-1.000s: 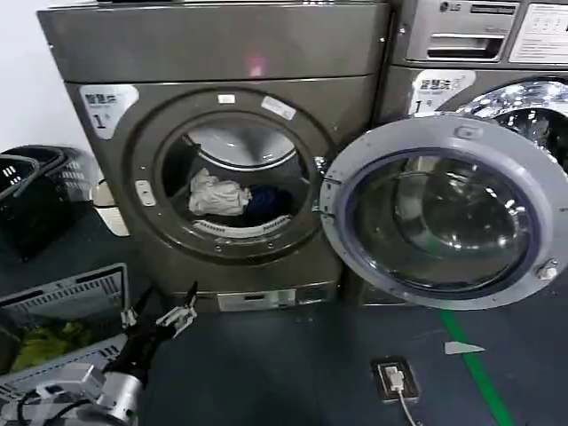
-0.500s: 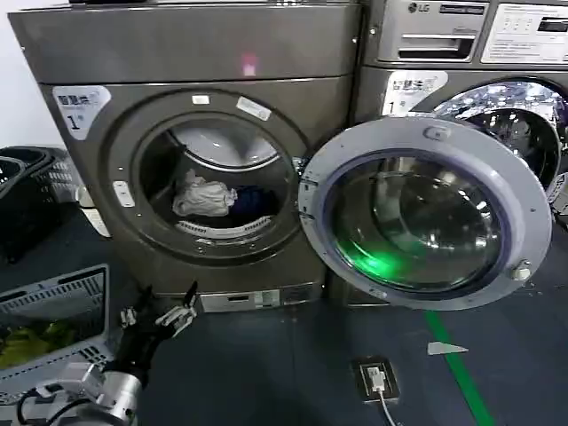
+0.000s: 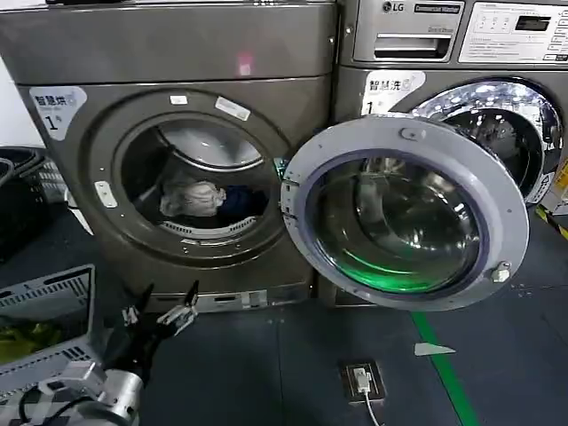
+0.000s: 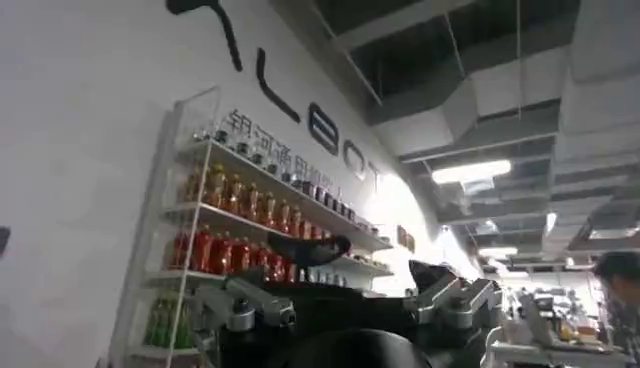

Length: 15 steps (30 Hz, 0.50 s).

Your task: Grasp the clothes from the dryer.

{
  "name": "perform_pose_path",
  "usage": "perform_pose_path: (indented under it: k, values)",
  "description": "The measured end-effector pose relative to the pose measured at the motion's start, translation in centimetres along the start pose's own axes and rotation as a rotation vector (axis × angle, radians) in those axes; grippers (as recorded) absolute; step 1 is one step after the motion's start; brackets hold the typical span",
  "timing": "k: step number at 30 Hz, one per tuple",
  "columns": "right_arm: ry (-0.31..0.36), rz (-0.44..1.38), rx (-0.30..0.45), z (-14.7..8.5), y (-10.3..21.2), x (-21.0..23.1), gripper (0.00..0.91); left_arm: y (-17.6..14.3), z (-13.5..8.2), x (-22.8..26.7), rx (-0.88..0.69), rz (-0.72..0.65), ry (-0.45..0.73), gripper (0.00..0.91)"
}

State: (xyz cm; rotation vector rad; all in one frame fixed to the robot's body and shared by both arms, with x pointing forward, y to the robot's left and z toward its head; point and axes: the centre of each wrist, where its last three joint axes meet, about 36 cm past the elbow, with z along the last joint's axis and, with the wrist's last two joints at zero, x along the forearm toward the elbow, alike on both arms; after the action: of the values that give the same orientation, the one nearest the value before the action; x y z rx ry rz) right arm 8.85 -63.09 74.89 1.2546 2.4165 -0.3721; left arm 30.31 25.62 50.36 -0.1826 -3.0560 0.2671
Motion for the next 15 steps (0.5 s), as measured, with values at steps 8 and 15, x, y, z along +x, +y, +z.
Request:
perform_pose_path:
  k: [8,15]
  values:
    - [-0.016,-0.031,0.005,-0.39,0.0,0.22,0.907,0.01,-0.18,-0.01,-0.004,0.002,-0.007,0.907]
    - [-0.03,-0.073,-0.001,-0.82,0.3,0.46,0.907,0.35,-0.61,0.18,-0.016,-0.003,-0.017,0.907]
